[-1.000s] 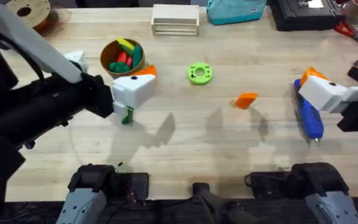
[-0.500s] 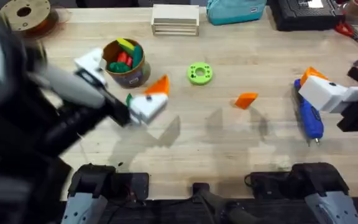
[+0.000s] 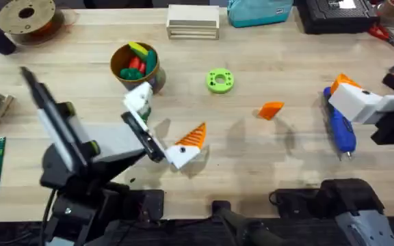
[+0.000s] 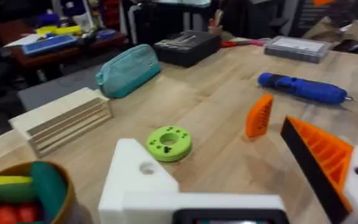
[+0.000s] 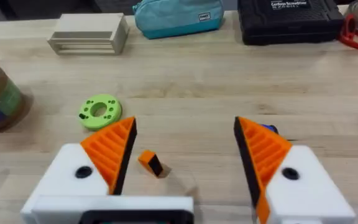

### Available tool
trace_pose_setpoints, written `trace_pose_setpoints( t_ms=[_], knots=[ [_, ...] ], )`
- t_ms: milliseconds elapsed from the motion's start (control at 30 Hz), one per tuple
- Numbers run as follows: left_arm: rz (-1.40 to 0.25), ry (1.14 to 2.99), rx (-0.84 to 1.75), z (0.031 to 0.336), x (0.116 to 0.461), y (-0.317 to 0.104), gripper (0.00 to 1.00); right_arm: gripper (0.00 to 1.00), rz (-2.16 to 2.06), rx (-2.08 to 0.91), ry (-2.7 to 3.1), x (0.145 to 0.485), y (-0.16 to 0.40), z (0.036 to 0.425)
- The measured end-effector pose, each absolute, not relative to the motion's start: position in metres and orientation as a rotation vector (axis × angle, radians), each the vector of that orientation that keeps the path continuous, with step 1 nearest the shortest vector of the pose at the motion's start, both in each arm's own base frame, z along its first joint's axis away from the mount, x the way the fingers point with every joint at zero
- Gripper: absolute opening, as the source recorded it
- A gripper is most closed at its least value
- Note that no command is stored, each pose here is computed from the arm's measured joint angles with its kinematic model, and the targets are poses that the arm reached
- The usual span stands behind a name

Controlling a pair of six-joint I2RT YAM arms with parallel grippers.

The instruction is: Pick up the gripper from the table and insert it into the empty holder that is missing its gripper. Then pick up a screw, insert it into the mounting hole, and use the screwdriver to tighten it. Finally, clean up the table by picking up the vegetable and placing it into the bucket.

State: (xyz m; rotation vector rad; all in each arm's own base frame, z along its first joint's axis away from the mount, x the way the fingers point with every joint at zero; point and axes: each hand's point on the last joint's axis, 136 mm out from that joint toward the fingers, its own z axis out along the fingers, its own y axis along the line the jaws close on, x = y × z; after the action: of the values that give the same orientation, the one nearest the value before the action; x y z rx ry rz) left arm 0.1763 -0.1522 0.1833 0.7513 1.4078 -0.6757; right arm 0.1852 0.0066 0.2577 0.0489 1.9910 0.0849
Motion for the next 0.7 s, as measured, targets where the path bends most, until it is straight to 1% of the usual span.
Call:
trace_pose_setpoints(
  t_ms=[167,367,500,700],
  knots=[
    [-0.779,1.454,0.821,0.164,0.161,-0.168,0.987,0.924,0.085,0.049,1.991,0.185,0.007,0.258],
    [-0.874,1.424,0.909,0.163,0.141,-0.185,0.987,0.925,0.085,0.049,1.991,0.185,0.007,0.258],
    [-0.899,1.412,0.934,0.163,0.135,-0.189,0.987,0.925,0.085,0.049,1.991,0.185,0.007,0.258],
    [-0.901,1.411,0.936,0.163,0.134,-0.19,0.987,0.923,0.085,0.049,1.991,0.185,0.007,0.258]
  ],
)
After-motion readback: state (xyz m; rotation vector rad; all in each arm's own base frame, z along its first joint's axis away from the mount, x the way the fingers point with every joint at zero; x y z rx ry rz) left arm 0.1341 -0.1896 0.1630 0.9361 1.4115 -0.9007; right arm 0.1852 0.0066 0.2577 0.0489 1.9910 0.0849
